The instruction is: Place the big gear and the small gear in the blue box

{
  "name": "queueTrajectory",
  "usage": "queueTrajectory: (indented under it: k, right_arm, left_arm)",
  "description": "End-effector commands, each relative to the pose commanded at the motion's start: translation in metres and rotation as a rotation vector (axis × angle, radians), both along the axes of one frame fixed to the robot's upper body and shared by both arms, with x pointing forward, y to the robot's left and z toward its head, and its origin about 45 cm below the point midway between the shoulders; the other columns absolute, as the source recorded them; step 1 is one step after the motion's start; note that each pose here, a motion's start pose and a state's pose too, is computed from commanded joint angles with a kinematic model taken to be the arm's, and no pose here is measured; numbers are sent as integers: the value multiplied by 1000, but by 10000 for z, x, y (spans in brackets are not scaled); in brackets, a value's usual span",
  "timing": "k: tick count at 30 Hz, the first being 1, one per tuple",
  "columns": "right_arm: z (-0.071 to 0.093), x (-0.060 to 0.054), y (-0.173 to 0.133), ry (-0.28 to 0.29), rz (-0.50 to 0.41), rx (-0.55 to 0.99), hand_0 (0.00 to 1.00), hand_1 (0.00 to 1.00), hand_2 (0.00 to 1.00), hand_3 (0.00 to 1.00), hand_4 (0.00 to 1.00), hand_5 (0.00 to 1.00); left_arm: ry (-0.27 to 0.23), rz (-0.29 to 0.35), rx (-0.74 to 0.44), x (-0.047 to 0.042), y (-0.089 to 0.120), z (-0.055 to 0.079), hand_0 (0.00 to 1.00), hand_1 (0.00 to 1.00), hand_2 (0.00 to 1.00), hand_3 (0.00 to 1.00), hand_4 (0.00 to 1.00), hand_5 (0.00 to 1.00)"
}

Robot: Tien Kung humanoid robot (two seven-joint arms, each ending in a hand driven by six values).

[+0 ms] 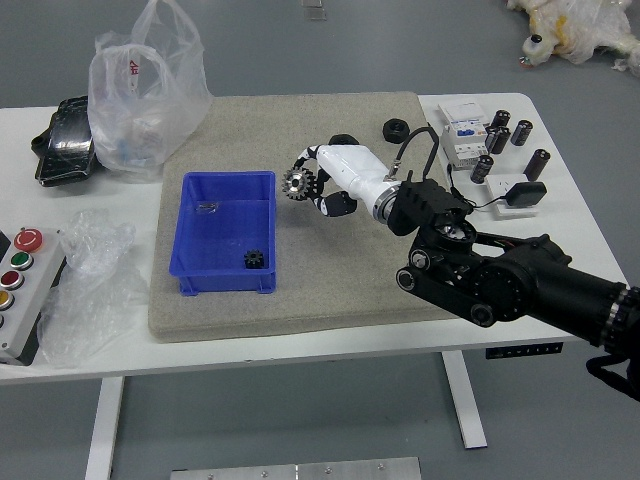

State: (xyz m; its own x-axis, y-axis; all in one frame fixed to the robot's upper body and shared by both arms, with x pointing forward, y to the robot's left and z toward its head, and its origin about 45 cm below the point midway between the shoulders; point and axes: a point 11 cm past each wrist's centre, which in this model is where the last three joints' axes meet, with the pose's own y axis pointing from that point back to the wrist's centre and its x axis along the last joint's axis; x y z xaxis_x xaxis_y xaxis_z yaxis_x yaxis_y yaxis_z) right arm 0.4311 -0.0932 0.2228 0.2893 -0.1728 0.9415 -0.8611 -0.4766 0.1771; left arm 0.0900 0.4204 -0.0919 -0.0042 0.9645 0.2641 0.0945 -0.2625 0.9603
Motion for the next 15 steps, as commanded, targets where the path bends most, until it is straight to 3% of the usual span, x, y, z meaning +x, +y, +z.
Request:
queueTrajectory:
  k: [6,11,12,15]
  right_arm:
    - [163,-231,435,-48,145,0,424,564,425,477,453,2]
    - [75,-352,565,-46,200,-26,424,564,425,477,453,2]
    - [60,-362,574,-46,205,-30,422,565,509,488,490,2]
    - [46,-383,602,-50,215,-35,422,565,509,488,490,2]
  left_arm:
    - [3,1,2,-11,9,2,853,873,863,975,826,779]
    - [3,2,3,-11,12,3,853,873,863,975,826,779]
    - [4,2,3,-13,12,3,853,873,863,975,825,779]
    - [5,2,3,-15,10,2,853,873,863,975,825,779]
